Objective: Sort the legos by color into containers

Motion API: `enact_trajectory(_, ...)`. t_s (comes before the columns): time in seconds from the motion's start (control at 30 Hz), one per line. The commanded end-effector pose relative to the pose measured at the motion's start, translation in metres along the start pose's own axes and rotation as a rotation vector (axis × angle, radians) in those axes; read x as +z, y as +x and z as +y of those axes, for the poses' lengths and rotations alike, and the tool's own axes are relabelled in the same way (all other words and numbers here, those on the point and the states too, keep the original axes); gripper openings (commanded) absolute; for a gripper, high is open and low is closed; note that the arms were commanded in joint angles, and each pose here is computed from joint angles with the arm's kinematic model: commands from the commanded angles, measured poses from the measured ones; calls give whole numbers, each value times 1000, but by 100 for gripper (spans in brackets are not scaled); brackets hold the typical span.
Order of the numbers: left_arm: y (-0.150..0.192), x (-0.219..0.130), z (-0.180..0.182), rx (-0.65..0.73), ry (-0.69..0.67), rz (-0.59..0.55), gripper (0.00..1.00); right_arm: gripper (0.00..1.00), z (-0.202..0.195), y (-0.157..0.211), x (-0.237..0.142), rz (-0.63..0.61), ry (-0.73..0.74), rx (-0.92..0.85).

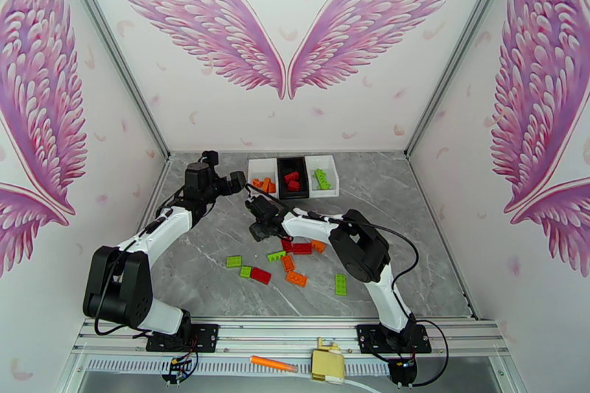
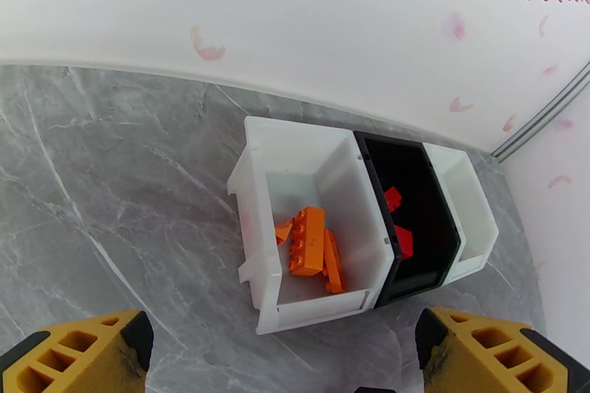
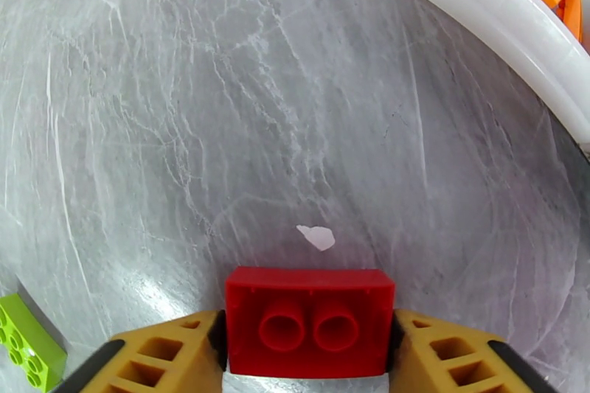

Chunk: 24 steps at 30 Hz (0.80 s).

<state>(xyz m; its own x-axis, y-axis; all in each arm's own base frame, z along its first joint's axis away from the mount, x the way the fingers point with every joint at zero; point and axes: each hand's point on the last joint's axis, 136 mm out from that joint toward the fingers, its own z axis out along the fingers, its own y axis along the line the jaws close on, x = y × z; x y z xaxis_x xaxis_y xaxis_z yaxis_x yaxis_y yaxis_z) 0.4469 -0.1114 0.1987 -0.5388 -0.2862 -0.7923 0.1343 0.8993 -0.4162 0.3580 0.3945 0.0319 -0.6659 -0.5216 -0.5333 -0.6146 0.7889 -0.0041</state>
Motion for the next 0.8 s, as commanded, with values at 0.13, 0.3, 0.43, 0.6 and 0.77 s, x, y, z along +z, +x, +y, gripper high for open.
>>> enact_trajectory(0.13,-12,-23,-3,58,-25,-62,99,42,-7,-10,-16,-36,13,29)
enact_trajectory(0.3,-15,-35,-12,122,-10,-101,99,40,-15,-29,-50,-159,-2,79)
enact_trajectory(0.43,-12,-44,-30,216,22,-142,99,39,-41,-44,-84,-297,50,145)
enact_trajectory(0.6,-1,-54,-59,338,109,-226,99,39,-94,-60,-119,-417,108,248)
enact_trajectory(0.77,23,-59,-86,420,208,-245,99,39,-139,-73,-123,-467,131,302)
